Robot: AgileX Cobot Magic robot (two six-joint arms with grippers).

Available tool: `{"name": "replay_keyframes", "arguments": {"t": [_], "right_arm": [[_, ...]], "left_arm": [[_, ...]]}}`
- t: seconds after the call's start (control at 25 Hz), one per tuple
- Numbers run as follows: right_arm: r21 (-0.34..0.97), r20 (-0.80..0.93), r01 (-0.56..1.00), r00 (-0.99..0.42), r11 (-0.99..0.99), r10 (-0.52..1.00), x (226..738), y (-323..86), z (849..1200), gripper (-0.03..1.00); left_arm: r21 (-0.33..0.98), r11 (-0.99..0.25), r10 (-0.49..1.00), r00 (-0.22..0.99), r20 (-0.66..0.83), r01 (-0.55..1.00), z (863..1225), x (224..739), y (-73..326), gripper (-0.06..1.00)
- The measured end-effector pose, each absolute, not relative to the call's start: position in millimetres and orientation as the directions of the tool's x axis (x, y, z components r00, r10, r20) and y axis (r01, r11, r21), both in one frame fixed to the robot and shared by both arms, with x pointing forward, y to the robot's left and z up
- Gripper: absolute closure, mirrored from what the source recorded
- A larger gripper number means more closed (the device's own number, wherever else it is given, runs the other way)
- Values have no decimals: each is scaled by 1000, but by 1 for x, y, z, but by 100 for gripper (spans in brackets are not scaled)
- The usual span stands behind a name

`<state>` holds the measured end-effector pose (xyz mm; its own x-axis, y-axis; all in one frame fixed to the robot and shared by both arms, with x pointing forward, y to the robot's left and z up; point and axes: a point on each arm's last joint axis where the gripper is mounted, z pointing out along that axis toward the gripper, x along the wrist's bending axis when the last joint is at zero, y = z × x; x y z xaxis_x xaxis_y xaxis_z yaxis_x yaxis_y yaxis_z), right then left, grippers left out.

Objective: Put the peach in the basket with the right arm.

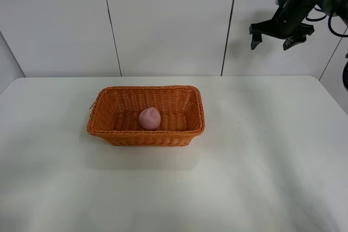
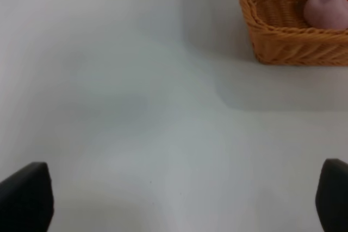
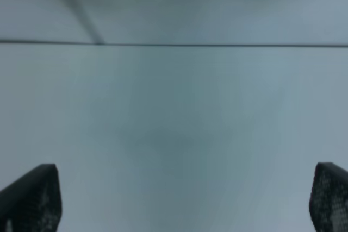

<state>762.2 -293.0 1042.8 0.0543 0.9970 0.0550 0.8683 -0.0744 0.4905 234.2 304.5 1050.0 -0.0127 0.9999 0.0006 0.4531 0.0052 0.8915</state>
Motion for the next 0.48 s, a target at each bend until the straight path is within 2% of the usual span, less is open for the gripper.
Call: {"name": "replay_keyframes", "arguments": {"t": [0.16,0.48], "right_arm": [[489,71,868,60,-87,996,762,-299,1043,27],[473,67,881,-11,-22,998,756,-275,1044,27]], "left_arm": [[891,5,1000,-13,1,453,1050,234,305,-5],[891,5,1000,-13,1,453,1050,234,305,-5]]}}
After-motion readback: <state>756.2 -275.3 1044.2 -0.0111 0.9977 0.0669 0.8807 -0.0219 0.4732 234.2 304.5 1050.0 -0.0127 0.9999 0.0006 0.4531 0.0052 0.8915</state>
